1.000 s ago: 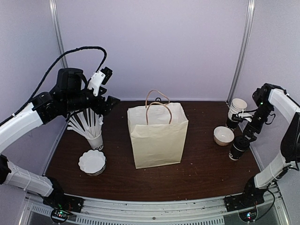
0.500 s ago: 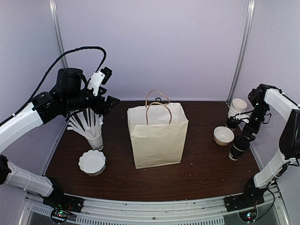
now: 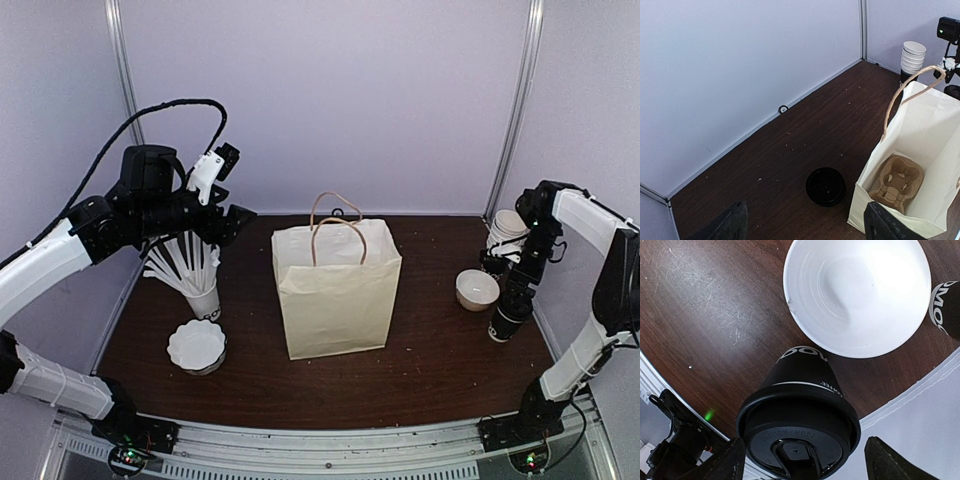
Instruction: Pack the takeout coffee
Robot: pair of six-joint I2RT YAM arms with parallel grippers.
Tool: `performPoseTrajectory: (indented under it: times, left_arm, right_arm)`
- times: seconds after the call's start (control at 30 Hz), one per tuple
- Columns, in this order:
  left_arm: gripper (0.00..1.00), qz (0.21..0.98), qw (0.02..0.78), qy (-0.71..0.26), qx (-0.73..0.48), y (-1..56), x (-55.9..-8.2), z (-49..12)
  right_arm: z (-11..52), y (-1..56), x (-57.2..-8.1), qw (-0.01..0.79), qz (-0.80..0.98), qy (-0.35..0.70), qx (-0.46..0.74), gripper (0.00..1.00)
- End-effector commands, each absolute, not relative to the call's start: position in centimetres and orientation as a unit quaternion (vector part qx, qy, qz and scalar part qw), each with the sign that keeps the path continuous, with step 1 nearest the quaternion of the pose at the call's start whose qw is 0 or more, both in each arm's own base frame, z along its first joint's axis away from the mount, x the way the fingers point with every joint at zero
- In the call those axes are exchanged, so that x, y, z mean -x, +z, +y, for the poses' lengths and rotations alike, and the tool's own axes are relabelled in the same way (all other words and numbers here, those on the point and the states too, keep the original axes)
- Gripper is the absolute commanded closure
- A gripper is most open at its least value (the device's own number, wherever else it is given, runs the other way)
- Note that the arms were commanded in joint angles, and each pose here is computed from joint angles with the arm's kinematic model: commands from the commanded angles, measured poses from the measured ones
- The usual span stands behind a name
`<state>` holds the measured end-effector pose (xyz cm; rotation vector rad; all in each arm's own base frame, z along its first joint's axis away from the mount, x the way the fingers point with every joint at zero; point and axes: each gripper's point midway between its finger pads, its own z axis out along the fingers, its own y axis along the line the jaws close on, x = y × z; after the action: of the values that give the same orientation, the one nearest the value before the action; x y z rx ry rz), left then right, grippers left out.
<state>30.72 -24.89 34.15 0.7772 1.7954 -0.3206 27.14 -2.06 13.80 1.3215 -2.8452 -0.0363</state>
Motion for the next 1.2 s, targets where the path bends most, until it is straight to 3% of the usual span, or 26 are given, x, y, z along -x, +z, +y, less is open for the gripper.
performPoseTrajectory:
  times: [0.0,1.17]
  left_arm:
    - [0.16,0.749,0.562,-0.145,-0.32,35.1,-30.9,-24.9]
    - [0.16,0.747,0.56,-0.149,-0.325,35.1,-30.7,-25.0]
  right_arm:
    - [-2.7,13.6,-26.7,0.013,-0.906,0.013,-0.423,0.14]
    - [-2.2,13.5,-26.3,0.015,-0.907,-0.007,-0.421,0.07]
